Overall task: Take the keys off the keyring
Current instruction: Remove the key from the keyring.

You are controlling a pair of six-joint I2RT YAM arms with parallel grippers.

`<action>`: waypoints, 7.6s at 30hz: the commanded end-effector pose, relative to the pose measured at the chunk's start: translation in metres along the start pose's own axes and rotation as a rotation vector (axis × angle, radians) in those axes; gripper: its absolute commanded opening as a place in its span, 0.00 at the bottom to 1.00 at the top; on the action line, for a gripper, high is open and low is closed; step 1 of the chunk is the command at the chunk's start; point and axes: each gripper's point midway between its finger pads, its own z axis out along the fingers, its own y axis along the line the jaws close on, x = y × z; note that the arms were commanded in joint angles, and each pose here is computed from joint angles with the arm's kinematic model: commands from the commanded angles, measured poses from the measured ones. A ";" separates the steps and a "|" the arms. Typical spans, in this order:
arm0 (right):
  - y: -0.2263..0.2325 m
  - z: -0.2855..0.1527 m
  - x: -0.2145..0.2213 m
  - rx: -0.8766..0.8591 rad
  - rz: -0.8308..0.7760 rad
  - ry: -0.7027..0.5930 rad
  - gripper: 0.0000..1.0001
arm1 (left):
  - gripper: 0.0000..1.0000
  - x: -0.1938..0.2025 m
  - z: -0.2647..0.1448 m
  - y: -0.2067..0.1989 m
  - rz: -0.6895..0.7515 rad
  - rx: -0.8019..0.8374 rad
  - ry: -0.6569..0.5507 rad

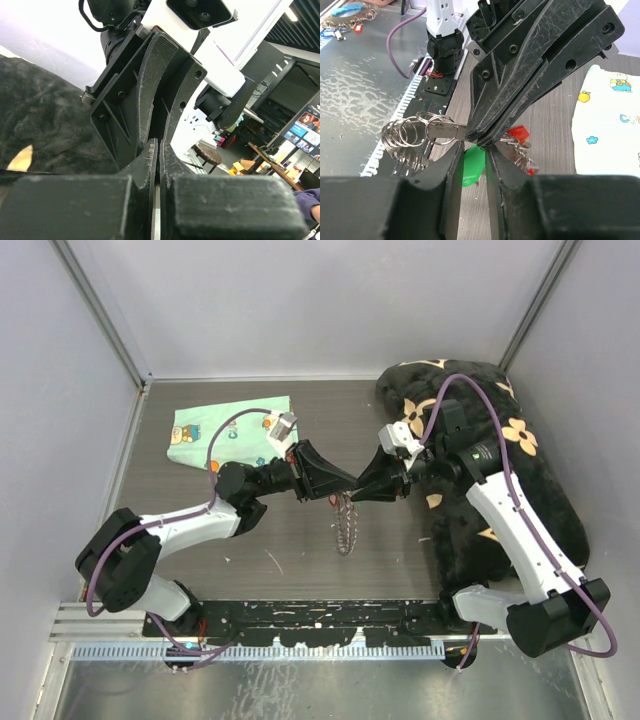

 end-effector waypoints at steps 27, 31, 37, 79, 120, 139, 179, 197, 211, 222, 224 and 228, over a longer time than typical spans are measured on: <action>0.001 0.001 -0.016 0.011 0.038 -0.038 0.01 | 0.00 -0.038 0.002 -0.027 0.237 0.002 -0.236; -0.003 0.003 -0.014 0.017 0.094 -0.052 0.01 | 0.00 -0.039 0.003 -0.032 0.246 0.017 -0.235; -0.003 0.002 -0.021 0.017 0.139 -0.067 0.18 | 0.00 -0.038 0.003 -0.029 0.256 -0.003 -0.252; -0.022 0.001 -0.076 0.072 0.407 -0.176 0.36 | 0.00 -0.087 -0.013 -0.055 0.386 -0.147 -0.559; -0.011 0.003 -0.063 0.049 0.298 -0.110 0.01 | 0.36 -0.073 -0.029 -0.040 0.376 -0.244 -0.557; 0.003 0.025 -0.036 -0.015 0.150 0.255 0.01 | 0.48 -0.049 -0.030 -0.056 0.447 -0.250 -0.255; -0.002 0.013 -0.066 -0.061 0.277 0.026 0.01 | 0.28 -0.041 -0.034 -0.040 0.347 -0.196 -0.381; 0.000 0.014 -0.064 -0.067 0.294 0.016 0.01 | 0.20 -0.042 -0.031 -0.035 0.337 -0.209 -0.378; 0.002 0.015 -0.065 -0.072 0.296 0.007 0.01 | 0.18 -0.043 -0.026 -0.030 0.326 -0.223 -0.372; 0.004 0.015 -0.064 -0.078 0.305 -0.001 0.01 | 0.07 -0.045 -0.020 -0.031 0.320 -0.208 -0.372; 0.004 0.015 -0.064 -0.078 0.304 -0.001 0.01 | 0.00 -0.045 -0.020 -0.031 0.321 -0.206 -0.372; 0.004 0.015 -0.064 -0.077 0.309 -0.002 0.01 | 0.00 -0.049 -0.023 -0.036 0.331 -0.194 -0.398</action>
